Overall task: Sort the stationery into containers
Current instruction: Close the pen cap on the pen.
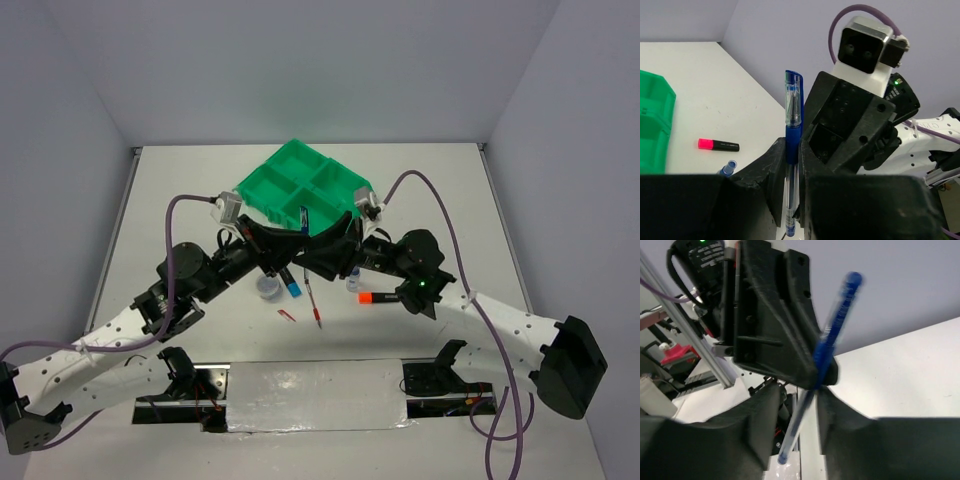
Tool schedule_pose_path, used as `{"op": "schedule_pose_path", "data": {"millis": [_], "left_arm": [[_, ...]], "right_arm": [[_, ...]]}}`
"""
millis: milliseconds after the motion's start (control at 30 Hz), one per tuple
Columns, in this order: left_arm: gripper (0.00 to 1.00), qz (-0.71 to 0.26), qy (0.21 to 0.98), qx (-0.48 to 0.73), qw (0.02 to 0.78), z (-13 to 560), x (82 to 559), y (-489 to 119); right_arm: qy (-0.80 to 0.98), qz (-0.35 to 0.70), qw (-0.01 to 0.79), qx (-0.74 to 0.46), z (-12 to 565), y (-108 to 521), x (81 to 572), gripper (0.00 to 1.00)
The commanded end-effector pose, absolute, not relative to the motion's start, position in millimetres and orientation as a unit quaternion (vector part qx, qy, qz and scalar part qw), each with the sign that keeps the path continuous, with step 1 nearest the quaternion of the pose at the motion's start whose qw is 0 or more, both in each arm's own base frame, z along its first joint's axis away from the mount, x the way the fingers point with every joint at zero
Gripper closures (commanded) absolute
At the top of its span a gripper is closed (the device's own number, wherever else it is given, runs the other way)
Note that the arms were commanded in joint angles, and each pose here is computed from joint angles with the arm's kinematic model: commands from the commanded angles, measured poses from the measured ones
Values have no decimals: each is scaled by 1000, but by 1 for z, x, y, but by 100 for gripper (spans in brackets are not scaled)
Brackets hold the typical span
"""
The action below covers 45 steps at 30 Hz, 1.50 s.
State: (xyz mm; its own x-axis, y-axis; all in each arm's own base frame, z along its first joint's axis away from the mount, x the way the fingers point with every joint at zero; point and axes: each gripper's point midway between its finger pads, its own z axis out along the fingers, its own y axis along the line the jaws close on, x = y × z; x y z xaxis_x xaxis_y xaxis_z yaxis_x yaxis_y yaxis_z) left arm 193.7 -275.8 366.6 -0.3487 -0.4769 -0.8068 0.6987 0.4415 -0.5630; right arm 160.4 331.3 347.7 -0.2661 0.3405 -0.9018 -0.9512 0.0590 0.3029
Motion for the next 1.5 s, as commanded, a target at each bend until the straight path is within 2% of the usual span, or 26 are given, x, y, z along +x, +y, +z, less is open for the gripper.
{"op": "schedule_pose_path", "data": {"millis": [0, 33, 133, 167, 233, 267, 300, 333, 367, 400, 467, 600, 833, 1033, 1067, 1100, 1333, 1467], "left_arm": [[100, -531, 611, 110, 576, 378, 185, -275], [100, -531, 611, 109, 577, 379, 184, -274], [100, -527, 612, 112, 579, 378, 185, -274], [100, -527, 611, 113, 580, 380, 185, -274], [98, -525, 616, 124, 574, 377, 183, -277], [90, -525, 615, 127, 574, 379, 183, -277], [58, -525, 618, 135, 569, 377, 180, -278], [46, -524, 621, 139, 567, 377, 179, -278], [25, -525, 618, 145, 567, 383, 177, -277], [15, -520, 619, 155, 568, 384, 175, -277], [1, -512, 627, 174, 560, 386, 171, -278], [1, -478, 632, 201, 576, 394, 173, -270], [2, -457, 596, 222, 622, 442, 180, -270], [9, -446, 605, 226, 619, 439, 194, -284], [16, -448, 608, 229, 614, 437, 194, -287], [19, -450, 608, 231, 612, 437, 193, -288], [28, -465, 608, 250, 593, 424, 186, -295], [38, -476, 599, 256, 591, 424, 179, -293]], "right_arm": [[460, 629, 538, -321, 374, 333, 151, 61], [464, 627, 539, -319, 370, 333, 152, 75], [470, 622, 538, -319, 367, 333, 154, 91], [470, 621, 541, -318, 369, 332, 154, 100], [473, 613, 543, -325, 367, 332, 154, 100], [472, 610, 546, -327, 367, 330, 154, 100], [476, 603, 550, -329, 365, 330, 156, 100], [480, 600, 551, -326, 364, 329, 156, 100], [493, 590, 554, -320, 362, 327, 161, 100], [495, 586, 556, -318, 364, 327, 162, 100], [494, 582, 562, -318, 364, 325, 163, 100], [502, 576, 561, -318, 362, 324, 164, 100], [472, 615, 521, -357, 363, 330, 140, 100], [461, 630, 505, -368, 366, 328, 129, 100], [462, 631, 502, -370, 364, 328, 128, 100], [464, 630, 501, -371, 363, 328, 129, 100], [466, 628, 498, -375, 364, 328, 127, 100], [467, 627, 498, -375, 365, 328, 129, 100]]}}
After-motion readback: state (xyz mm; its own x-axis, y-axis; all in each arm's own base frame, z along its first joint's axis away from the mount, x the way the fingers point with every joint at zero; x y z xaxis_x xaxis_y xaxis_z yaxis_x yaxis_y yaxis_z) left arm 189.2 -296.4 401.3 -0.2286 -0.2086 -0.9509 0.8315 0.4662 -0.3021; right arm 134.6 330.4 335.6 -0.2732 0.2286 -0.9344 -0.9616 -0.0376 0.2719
